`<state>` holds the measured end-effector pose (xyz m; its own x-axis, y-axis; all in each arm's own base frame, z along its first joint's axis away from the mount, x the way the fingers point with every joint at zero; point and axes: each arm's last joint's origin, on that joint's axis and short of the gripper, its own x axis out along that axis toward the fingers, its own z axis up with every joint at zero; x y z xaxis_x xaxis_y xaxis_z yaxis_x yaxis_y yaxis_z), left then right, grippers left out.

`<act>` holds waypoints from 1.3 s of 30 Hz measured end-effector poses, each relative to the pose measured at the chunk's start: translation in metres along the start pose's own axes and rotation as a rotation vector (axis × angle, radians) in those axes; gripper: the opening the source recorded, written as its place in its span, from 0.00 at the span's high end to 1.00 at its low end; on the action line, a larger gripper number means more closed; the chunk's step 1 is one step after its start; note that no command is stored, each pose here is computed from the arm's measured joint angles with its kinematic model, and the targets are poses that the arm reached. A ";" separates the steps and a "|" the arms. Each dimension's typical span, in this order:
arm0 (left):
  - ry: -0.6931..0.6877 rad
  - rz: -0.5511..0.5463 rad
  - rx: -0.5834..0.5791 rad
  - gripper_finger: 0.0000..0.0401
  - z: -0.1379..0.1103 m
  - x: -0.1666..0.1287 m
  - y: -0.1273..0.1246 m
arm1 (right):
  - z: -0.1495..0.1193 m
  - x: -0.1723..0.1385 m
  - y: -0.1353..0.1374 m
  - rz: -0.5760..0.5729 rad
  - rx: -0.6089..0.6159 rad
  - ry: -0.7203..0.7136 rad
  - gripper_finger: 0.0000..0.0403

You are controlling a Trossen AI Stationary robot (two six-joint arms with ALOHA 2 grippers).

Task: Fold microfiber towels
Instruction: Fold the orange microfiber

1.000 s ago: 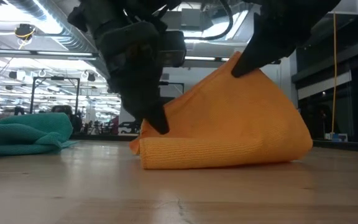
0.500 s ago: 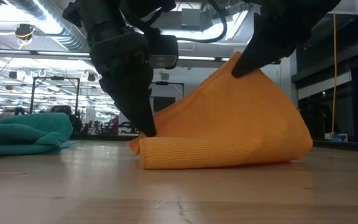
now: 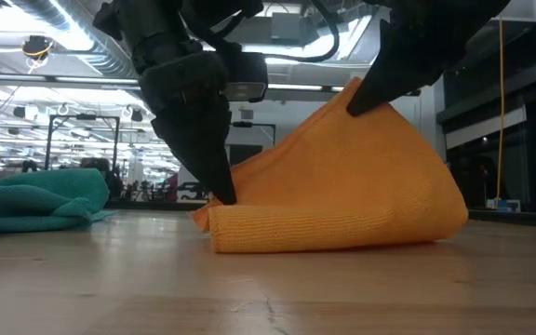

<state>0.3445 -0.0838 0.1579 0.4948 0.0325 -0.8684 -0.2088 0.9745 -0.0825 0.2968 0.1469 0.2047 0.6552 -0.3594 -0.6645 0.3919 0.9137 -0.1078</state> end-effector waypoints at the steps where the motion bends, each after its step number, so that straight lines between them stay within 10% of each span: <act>1: -0.001 -0.001 -0.005 0.99 0.000 -0.001 0.000 | 0.000 0.000 0.000 0.000 0.000 0.000 0.99; 17: -0.120 0.010 -0.066 1.00 0.012 -0.053 0.005 | 0.001 0.000 -0.005 -0.100 -0.013 -0.053 0.99; 39: -0.072 0.060 -0.068 1.00 0.010 -0.040 0.015 | -0.009 0.023 -0.029 -0.181 0.058 0.007 0.99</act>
<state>0.3306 -0.0684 0.1962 0.5384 0.1087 -0.8356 -0.2954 0.9531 -0.0664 0.2949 0.1143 0.1865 0.5661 -0.5156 -0.6432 0.5395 0.8217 -0.1838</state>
